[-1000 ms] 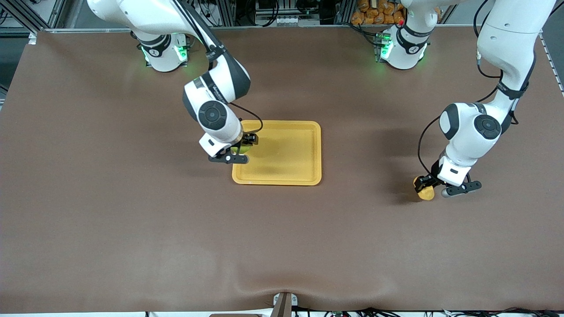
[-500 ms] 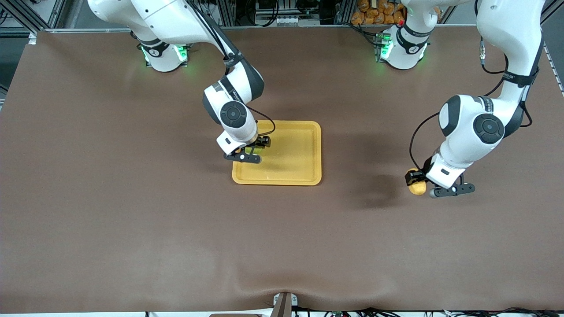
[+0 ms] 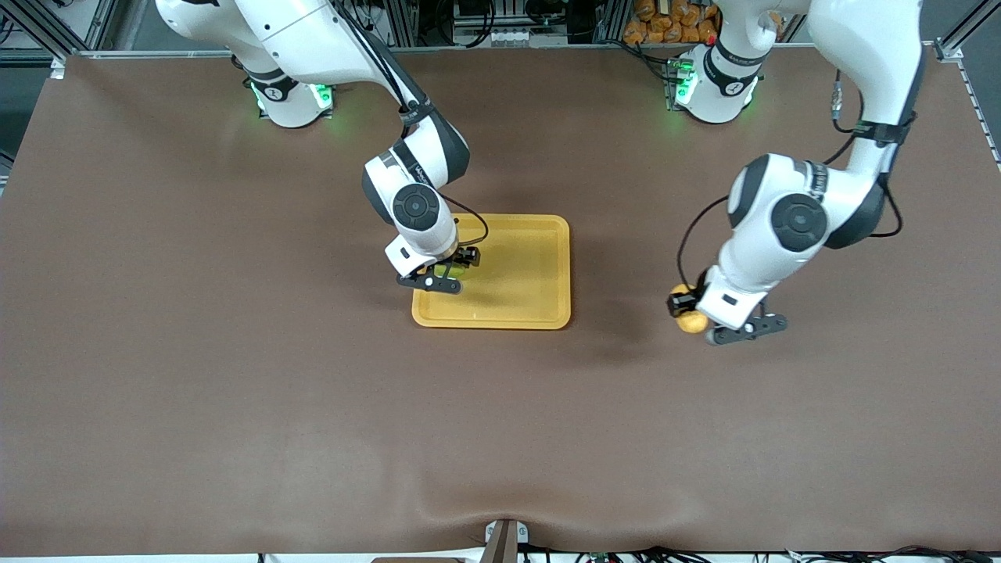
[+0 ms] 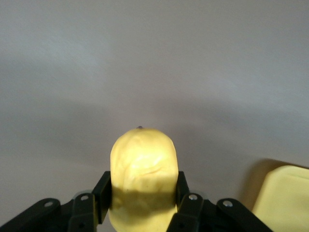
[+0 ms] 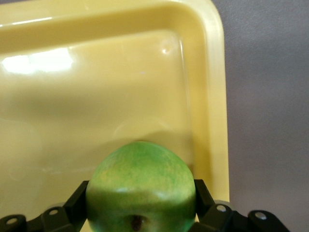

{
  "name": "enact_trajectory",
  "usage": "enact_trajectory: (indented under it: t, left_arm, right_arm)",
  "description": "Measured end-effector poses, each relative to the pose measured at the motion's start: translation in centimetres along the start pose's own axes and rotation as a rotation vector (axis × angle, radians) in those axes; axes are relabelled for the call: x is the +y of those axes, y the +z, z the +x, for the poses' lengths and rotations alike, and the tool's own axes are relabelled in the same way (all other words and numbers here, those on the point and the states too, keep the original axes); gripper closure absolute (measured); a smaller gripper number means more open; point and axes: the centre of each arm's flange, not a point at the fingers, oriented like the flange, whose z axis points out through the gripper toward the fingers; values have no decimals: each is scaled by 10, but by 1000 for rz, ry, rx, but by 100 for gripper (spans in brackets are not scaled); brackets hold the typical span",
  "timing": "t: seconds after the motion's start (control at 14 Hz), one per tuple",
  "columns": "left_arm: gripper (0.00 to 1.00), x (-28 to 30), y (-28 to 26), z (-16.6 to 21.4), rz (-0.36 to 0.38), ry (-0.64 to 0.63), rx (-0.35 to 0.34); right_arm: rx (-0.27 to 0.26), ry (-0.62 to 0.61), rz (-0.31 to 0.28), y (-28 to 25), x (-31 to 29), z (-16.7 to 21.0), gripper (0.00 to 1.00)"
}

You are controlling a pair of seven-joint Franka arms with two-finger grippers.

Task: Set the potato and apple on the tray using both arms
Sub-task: 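Release the apple onto the tray while the left gripper carries the potato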

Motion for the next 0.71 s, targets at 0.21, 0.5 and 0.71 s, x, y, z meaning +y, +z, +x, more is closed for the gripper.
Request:
enact_trajectory:
  t: [0.21,0.5,0.71]
  left_arm:
    - [44,65,5,-28,-4,-65,-13]
    - [44,126,20,-60,-12,-86,-26]
    - [44,158,25,-78,-22,-72,-28]
  right_arm:
    - [3,1,-2,0,1,1,0]
    - [30,-16,-7,-22,1,6,0]
    - [32,19,-12,-74,27,24,0]
